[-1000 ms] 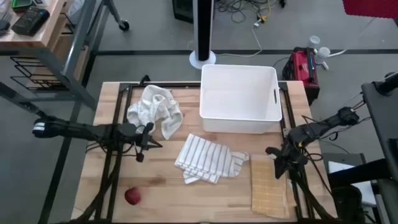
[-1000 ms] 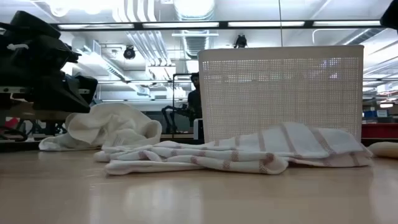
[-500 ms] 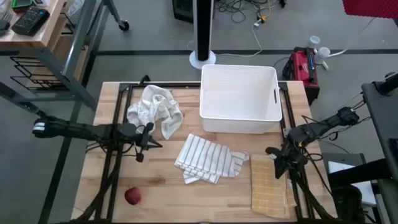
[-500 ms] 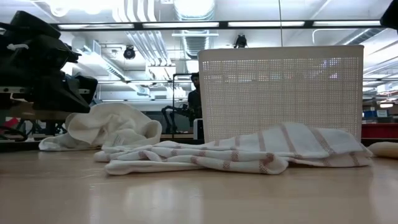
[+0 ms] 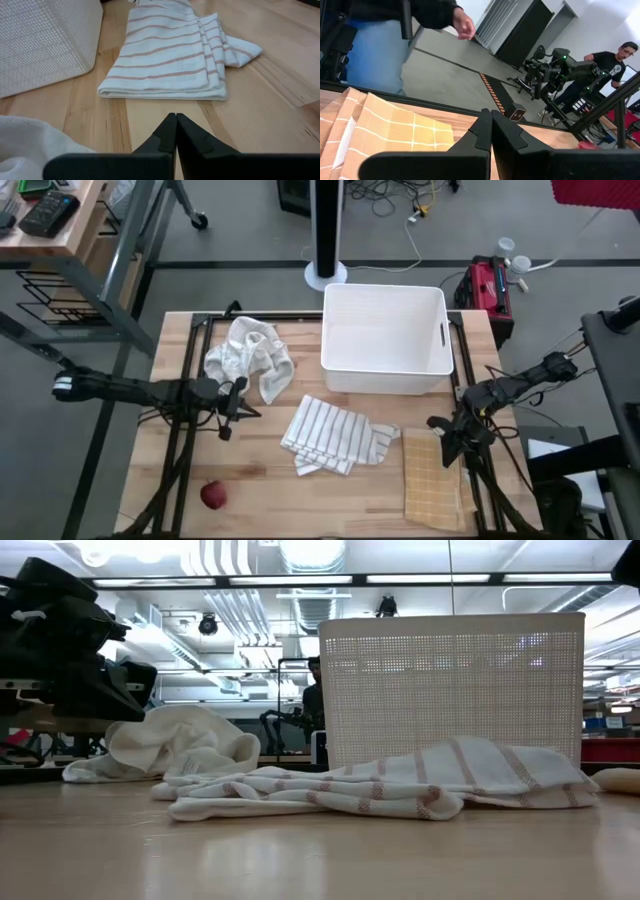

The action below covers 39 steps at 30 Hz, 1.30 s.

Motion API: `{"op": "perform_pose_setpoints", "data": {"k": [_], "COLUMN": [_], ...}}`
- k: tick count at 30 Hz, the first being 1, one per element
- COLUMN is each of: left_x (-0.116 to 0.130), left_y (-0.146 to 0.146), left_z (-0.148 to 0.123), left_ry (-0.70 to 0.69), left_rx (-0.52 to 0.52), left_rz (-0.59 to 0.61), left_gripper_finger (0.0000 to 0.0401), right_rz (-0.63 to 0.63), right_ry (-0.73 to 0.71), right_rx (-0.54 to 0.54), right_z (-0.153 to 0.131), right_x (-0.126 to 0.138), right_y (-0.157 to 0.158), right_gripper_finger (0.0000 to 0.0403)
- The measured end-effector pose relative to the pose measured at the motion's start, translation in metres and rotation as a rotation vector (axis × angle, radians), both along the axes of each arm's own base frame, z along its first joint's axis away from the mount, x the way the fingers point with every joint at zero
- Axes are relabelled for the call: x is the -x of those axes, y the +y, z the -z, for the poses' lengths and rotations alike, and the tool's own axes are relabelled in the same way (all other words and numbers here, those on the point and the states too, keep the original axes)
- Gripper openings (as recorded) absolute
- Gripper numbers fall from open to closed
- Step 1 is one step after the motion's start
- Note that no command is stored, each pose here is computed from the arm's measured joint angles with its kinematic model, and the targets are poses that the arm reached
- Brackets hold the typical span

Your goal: Fold towel

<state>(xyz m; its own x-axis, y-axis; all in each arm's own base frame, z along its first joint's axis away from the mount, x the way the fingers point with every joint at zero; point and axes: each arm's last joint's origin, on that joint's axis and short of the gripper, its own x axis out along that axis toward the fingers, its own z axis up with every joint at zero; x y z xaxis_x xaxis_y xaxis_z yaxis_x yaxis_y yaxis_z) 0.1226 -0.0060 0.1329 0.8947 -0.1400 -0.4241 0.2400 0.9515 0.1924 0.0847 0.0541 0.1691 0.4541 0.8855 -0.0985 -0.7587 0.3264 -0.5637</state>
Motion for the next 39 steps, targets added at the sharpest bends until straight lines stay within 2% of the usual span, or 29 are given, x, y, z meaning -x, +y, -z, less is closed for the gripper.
{"op": "perform_pose_setpoints", "data": {"k": [30,39], "left_x": [0.0,0.0], "left_y": [0.0,0.0003], "left_z": [0.0,0.0001], "left_ry": [0.0,-0.004], "left_rx": [0.0,-0.034], "left_rz": [0.0,0.007], "left_gripper_finger": [0.0,0.0], "right_rz": [0.0,-0.001], "right_ry": [0.001,0.0], "right_rx": [0.0,0.0], "right_z": [0.0,-0.0001], "right_x": [0.0,0.0], "right_y": [0.0,0.0], "right_gripper_finger": [0.0,0.0]}}
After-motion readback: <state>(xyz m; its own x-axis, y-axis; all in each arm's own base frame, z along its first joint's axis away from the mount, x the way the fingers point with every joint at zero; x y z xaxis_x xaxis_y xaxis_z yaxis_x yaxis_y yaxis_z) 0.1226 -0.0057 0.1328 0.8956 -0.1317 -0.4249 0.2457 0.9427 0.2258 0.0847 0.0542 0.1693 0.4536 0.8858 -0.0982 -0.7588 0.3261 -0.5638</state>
